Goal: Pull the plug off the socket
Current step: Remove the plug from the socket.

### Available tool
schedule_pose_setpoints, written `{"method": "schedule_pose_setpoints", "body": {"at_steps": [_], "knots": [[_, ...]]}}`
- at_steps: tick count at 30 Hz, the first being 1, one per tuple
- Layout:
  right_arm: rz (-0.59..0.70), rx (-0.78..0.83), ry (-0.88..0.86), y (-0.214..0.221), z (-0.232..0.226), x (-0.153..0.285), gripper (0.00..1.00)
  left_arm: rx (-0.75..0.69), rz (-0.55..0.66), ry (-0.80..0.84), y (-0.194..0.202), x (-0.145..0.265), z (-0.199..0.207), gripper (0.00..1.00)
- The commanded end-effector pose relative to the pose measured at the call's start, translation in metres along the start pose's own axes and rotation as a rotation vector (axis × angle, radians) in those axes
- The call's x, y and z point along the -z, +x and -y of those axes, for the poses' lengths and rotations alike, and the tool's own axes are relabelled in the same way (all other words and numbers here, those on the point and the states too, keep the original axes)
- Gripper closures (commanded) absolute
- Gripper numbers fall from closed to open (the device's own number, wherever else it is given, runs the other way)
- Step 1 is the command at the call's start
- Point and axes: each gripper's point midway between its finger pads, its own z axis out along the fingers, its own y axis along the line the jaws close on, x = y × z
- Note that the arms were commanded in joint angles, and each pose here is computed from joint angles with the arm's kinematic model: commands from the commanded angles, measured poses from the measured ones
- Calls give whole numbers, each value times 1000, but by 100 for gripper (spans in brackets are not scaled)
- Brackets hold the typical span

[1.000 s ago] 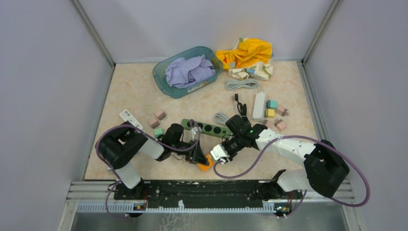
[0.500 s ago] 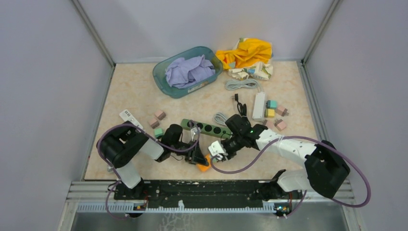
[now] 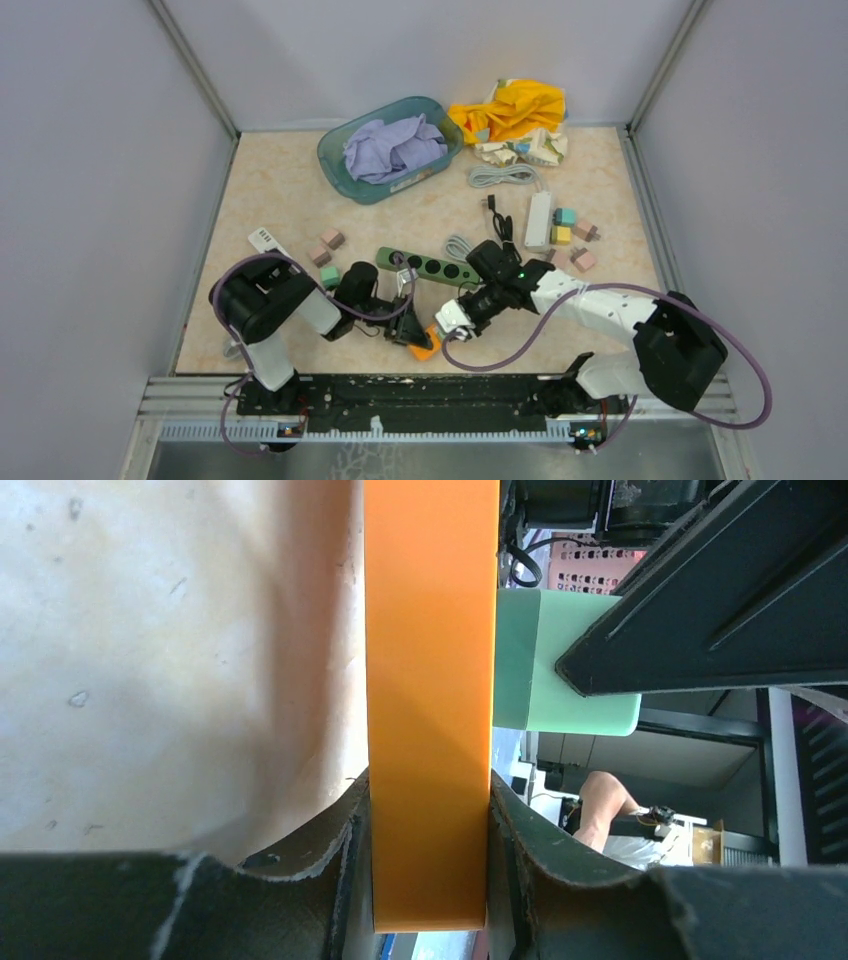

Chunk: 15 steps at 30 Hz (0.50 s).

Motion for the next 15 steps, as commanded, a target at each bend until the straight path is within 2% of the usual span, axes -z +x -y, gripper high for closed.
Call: {"method": "schedule_pose_setpoints", "body": {"at_steps": [1,5,8,15], "knots": [[87,-100,53,-31,23,-10,100,-27,17,36,-7,-1,6,100],[12,-157,189,-19,51,3,100,-23,12,33,-5,-2,3,100],[1,-175,223,-6,54,21,100,-21,6,35,-4,-1,3,100],[-8,-34,93,9,17,34,100,-25,14,37,-5,3,3,100]]}}
